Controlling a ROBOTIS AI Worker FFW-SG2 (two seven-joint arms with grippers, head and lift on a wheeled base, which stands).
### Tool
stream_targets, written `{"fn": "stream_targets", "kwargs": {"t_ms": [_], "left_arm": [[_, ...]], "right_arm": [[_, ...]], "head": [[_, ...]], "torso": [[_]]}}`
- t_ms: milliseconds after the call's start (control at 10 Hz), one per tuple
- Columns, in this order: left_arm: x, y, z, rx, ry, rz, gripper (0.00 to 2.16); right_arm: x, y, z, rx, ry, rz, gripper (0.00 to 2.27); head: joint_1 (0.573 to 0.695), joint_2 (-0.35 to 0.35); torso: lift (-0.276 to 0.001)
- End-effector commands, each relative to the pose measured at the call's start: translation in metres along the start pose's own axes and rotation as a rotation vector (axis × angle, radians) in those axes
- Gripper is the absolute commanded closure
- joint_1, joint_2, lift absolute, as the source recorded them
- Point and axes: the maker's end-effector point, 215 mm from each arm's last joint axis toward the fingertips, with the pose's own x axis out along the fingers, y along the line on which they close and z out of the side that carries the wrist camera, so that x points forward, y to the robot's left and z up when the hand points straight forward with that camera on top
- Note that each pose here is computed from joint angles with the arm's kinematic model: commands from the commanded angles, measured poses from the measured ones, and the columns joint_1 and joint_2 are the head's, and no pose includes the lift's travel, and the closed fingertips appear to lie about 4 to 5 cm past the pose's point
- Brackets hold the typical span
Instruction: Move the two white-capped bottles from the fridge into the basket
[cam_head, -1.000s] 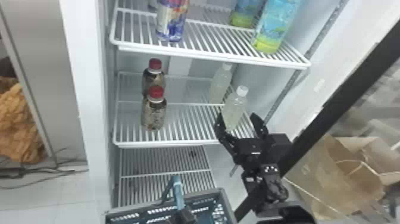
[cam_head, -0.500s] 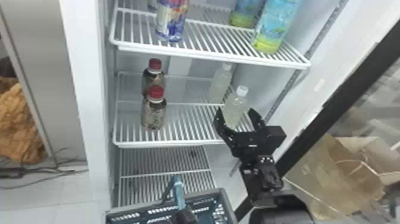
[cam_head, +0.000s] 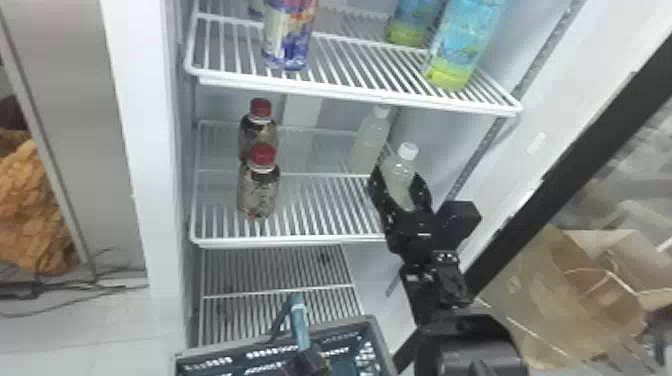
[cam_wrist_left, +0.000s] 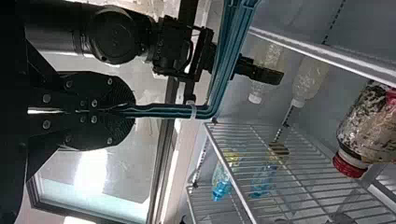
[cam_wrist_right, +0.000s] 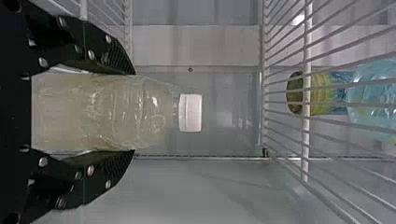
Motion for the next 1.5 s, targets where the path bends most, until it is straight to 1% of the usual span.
{"fn": "stream_targets", "kwargs": {"t_ms": [0,200,300,500,600,800,900,1000,1100,1200,1400], "left_arm": [[0.0,0.0,0.0,0.0,0.0,0.0,1.12],[0.0,0.0,0.0,0.0,0.0,0.0,1.12],[0.0,0.0,0.001,0.001,-0.002,0.0,1.12],[0.0,-0.001,0.002,0.002,-0.004,-0.001,1.12],[0.0,-0.001,0.002,0.001,-0.004,-0.003,1.12],[0.0,-0.001,0.002,0.001,-0.004,-0.004,1.12],[0.0,-0.001,0.002,0.004,-0.005,-0.003,1.12],[0.0,-0.002,0.002,0.003,-0.006,-0.004,1.12],[-0.001,-0.001,0.003,0.004,-0.007,-0.002,1.12],[-0.001,-0.001,0.004,0.006,-0.014,-0.003,1.12],[-0.001,-0.002,0.006,0.009,-0.014,-0.007,1.12]], "right_arm": [[0.0,0.002,0.001,0.013,-0.001,0.003,0.75],[-0.003,0.007,0.011,0.031,-0.019,0.014,0.75],[-0.011,0.017,0.026,0.062,-0.045,0.036,0.75],[-0.039,0.036,0.06,0.083,-0.073,0.099,0.75],[-0.052,0.044,0.069,0.123,-0.064,0.124,0.75],[-0.075,0.06,0.083,0.165,-0.048,0.158,0.75],[-0.088,0.072,0.088,0.198,-0.016,0.186,0.75],[-0.104,0.081,0.093,0.206,0.019,0.205,0.75],[-0.123,0.08,0.101,0.219,0.037,0.205,0.75],[-0.144,0.08,0.103,0.241,0.078,0.203,0.75],[-0.165,0.081,0.083,0.269,0.171,0.205,0.75]], "head": [[0.695,-0.35],[0.695,-0.35],[0.695,-0.35],[0.695,-0.35],[0.695,-0.35],[0.695,-0.35],[0.695,-0.35],[0.695,-0.35],[0.695,-0.35],[0.695,-0.35],[0.695,-0.35]], "torso": [[-0.26],[-0.26],[-0.26],[-0.26],[-0.26],[-0.26],[-0.26],[-0.26],[-0.26],[-0.26],[-0.26]]}}
